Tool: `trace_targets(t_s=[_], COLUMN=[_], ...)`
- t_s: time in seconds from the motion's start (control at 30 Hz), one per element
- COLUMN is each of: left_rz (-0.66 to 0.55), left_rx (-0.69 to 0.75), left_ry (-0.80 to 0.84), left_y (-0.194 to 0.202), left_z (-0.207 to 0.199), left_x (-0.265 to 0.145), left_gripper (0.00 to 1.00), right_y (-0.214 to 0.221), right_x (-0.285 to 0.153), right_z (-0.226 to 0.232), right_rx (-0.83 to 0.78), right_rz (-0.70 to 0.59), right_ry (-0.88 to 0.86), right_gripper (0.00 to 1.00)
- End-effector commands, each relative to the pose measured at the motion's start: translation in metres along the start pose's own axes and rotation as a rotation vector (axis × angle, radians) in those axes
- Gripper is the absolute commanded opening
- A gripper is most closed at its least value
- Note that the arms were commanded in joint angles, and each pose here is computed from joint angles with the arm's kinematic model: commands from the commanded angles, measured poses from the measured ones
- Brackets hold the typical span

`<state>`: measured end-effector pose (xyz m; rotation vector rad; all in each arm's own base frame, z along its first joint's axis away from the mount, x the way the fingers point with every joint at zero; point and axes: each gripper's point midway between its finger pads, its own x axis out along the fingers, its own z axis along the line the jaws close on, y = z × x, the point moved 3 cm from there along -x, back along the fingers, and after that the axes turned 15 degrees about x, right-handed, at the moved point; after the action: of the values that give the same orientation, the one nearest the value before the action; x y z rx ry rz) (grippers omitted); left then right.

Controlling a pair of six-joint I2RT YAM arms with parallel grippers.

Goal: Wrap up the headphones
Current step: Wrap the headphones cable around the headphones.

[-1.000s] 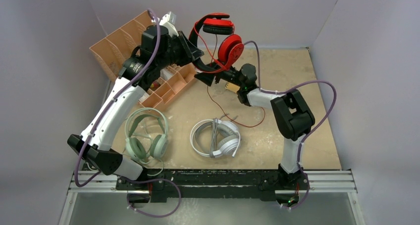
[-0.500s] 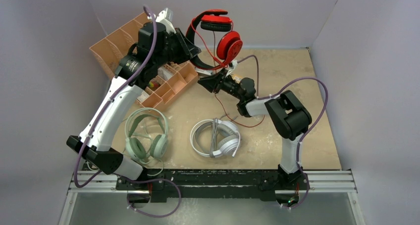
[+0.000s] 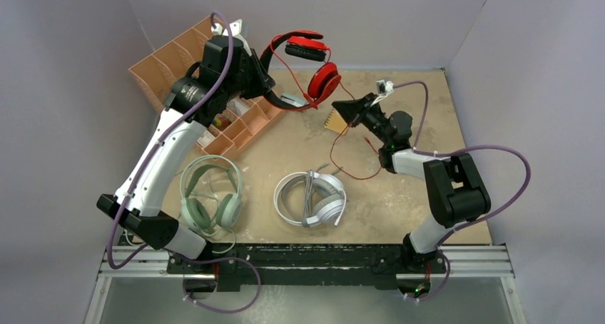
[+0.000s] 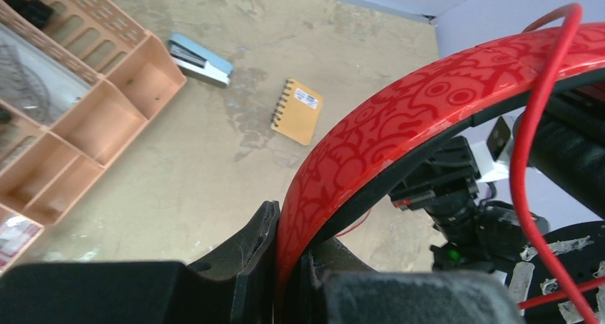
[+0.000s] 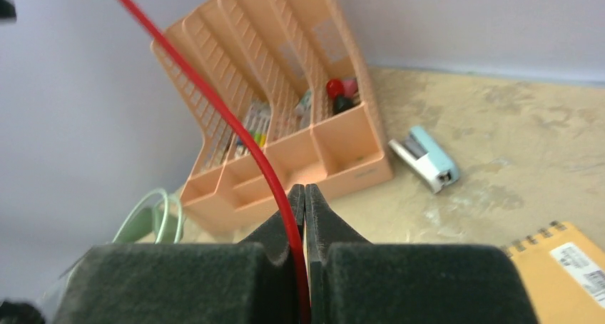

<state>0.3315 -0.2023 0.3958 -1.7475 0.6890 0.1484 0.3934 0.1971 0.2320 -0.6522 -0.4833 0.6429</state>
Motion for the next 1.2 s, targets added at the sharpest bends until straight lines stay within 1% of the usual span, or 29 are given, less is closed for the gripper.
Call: trace_targets(t_s=[0.0,0.07,0.17,0.23,0.3,0.4,0.5,0.6,0.7,0.87,1.03,1.17], left_rz=[-0.202,-0.230,-0.281,-0.321,-0.357,-0.403,-0.431,-0.443,-0.443,-0.424,-0.382,-0.321], left_rx=[-0.007,-0.001,-0.001,-0.014,-0.024,-0.031,-0.014,0.014,0.032,0.037,0.032,0.021], left_ry=[-0.015,-0.058,-0.157,-0.190,-0.223,-0.276,-0.364,-0.463,-0.567,-0.679,-0.709,-0.691], left_y=[-0.054,-0.062,-0.075,-0.085,-0.093,-0.104,-0.112,-0.117,-0.117,-0.115,-0.106,-0.091], left_z=[-0.005,0.000,0.015,0.021,0.026,0.031,0.043,0.056,0.075,0.109,0.123,0.124], left_x=[-0.024,-0.025,-0.028,-0.029,-0.029,-0.029,-0.026,-0.023,-0.020,-0.012,0.010,0.037], left_gripper=[0.00,0.00,0.00,0.00,0.00,0.00,0.00,0.00,0.00,0.00,0.00,0.00], right_y=[0.036,0.048,0.055,0.059,0.062,0.072,0.085,0.090,0.090,0.081,0.068,0.057], right_x=[-0.013,-0.021,-0.033,-0.037,-0.039,-0.041,-0.044,-0.052,-0.063,-0.087,-0.096,-0.088], right_z=[0.013,0.010,-0.002,-0.003,0.000,0.010,0.025,0.040,0.052,0.070,0.086,0.100], right_rx=[-0.013,0.017,-0.039,-0.055,-0.070,-0.112,-0.192,-0.252,-0.267,-0.321,-0.404,-0.451], right_rz=[0.218,0.284,0.356,0.399,0.452,0.535,0.590,0.610,0.604,0.588,0.588,0.597], right_ry=[-0.051,-0.027,0.078,0.100,0.107,0.107,0.121,0.144,0.156,0.180,0.165,0.139], right_gripper=[0.00,0.00,0.00,0.00,0.00,0.03,0.01,0.00,0.00,0.00,0.00,0.00])
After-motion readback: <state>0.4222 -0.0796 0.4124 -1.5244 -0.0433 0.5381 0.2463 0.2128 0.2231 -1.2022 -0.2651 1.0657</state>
